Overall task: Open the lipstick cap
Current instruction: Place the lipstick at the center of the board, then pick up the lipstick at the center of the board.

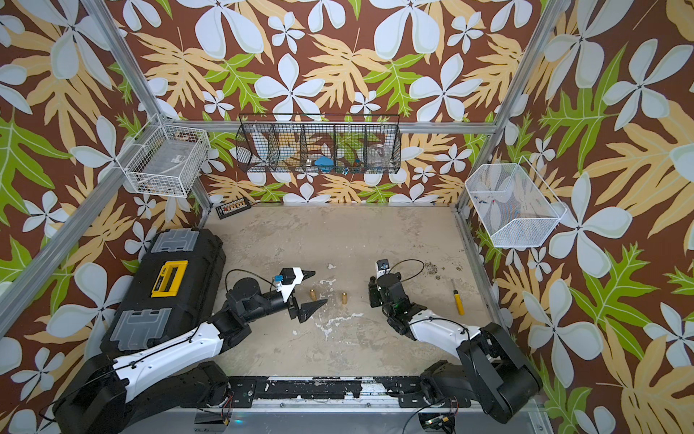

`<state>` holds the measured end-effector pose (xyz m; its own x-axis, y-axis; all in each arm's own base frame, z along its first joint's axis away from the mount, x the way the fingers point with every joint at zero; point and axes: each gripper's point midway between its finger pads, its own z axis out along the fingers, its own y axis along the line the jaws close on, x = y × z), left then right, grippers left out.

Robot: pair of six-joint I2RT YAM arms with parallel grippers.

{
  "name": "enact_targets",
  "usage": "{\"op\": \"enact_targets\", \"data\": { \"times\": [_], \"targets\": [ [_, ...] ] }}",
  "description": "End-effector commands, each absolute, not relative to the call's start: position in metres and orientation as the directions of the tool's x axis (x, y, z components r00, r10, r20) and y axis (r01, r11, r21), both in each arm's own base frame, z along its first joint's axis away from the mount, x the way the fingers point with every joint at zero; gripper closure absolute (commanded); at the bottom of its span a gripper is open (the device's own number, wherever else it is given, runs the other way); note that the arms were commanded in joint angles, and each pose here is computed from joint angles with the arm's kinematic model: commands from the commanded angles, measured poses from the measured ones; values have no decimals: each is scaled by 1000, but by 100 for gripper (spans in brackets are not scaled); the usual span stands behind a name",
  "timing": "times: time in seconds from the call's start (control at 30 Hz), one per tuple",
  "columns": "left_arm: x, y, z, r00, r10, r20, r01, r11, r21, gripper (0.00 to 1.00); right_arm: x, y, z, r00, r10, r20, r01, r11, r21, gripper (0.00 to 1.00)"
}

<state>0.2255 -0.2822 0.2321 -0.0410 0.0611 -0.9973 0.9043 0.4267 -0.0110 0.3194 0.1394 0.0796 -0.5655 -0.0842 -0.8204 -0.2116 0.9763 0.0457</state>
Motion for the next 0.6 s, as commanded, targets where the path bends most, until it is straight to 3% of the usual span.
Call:
{"op": "enact_targets", "data": {
  "times": [0.0, 0.2, 0.37, 0.47, 0.57],
  "targets": [
    [224, -283, 233, -32, 64, -997, 908, 418, -2, 5, 319, 141, 94, -543, -79, -836, -226, 973, 54, 47],
    [233, -279, 235, -43, 54, -998, 883, 469, -12, 5, 318, 149, 143, -438, -76, -896, -292, 955, 62, 45],
    [258, -256, 236, -62, 53, -997, 770, 638, -14, 4, 296, 192, 178, -314, -165, -935, -580, 813, 51, 50],
    [270, -241, 232, -81, 65, -995, 693, 721, -10, 4, 281, 217, 177, -311, -213, -926, -710, 700, 78, 53],
    [282, -223, 226, -107, 79, -991, 595, 804, 0, 4, 280, 227, 158, -364, -273, -890, -722, 687, 84, 54]
  ]
}}
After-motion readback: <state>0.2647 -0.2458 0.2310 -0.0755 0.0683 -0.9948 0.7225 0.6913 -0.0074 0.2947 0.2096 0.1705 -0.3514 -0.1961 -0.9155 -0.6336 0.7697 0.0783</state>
